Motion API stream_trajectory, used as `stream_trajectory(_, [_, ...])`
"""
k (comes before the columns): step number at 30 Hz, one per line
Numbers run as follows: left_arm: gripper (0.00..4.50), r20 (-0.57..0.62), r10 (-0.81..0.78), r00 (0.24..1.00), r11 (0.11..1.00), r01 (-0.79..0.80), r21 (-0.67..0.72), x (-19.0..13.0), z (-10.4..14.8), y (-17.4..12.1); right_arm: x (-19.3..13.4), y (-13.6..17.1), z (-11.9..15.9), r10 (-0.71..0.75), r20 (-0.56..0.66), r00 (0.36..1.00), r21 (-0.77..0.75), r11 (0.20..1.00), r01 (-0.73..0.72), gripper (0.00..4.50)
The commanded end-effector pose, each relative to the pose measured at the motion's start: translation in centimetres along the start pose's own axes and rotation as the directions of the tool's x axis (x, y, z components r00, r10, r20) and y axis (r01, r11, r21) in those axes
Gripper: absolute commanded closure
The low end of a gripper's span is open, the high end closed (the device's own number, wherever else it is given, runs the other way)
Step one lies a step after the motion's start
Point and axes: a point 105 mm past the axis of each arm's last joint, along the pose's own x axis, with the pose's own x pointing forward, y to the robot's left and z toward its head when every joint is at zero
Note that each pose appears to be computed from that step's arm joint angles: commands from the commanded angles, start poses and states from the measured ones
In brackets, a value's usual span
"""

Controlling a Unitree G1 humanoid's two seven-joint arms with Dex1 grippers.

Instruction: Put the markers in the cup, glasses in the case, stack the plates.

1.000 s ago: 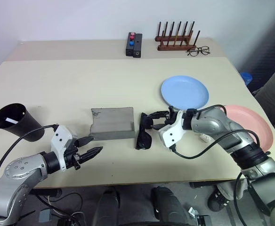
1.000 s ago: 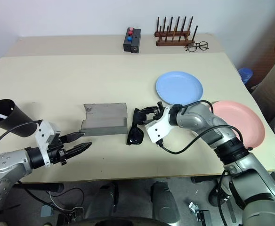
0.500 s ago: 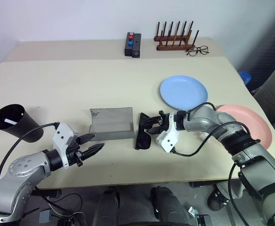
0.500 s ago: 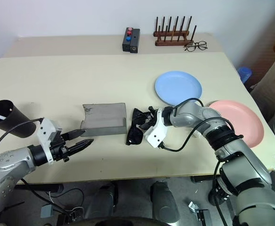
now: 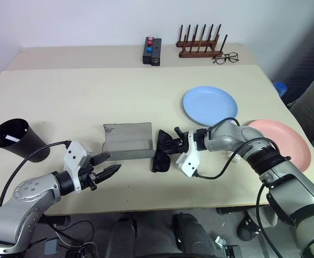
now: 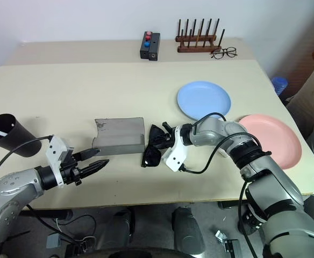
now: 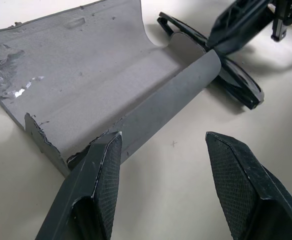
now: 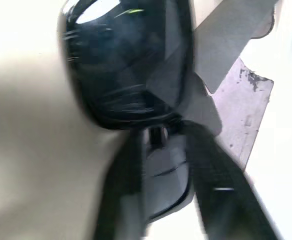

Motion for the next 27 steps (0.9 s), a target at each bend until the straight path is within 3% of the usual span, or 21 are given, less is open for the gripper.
stream_trajectory(1, [1.76, 0.027, -0.010, 1.000, 1.000, 0.009, 0.021, 0.0, 0.7, -0.4, -0.2, -0.6, 0.0, -0.016, 0.000, 1.000, -0.005, 1.000, 0.016, 4.44])
stream_trajectory(11, [1.76, 0.026, -0.002, 1.000, 1.000, 0.001, 0.022, 0.1, 0.7, -0.2, -1.2, -1.2, -0.2, -0.062, -0.032, 0.998, 0.069, 0.996, 0.064, 4.44])
stream_trajectory(18, [1.76, 0.029, 0.016, 0.999, 1.000, -0.017, 0.019, -0.1, 0.5, 0.0, -3.5, -1.9, -0.2, -0.060, -0.092, 0.994, 0.273, 0.958, 0.083, 4.44])
stream_trajectory(27, [1.76, 0.097, 0.230, 0.968, 0.968, -0.237, 0.079, -1.3, 1.1, 3.3, -3.7, -6.2, 1.3, -0.058, -0.132, 0.990, 0.362, 0.927, 0.102, 4.44])
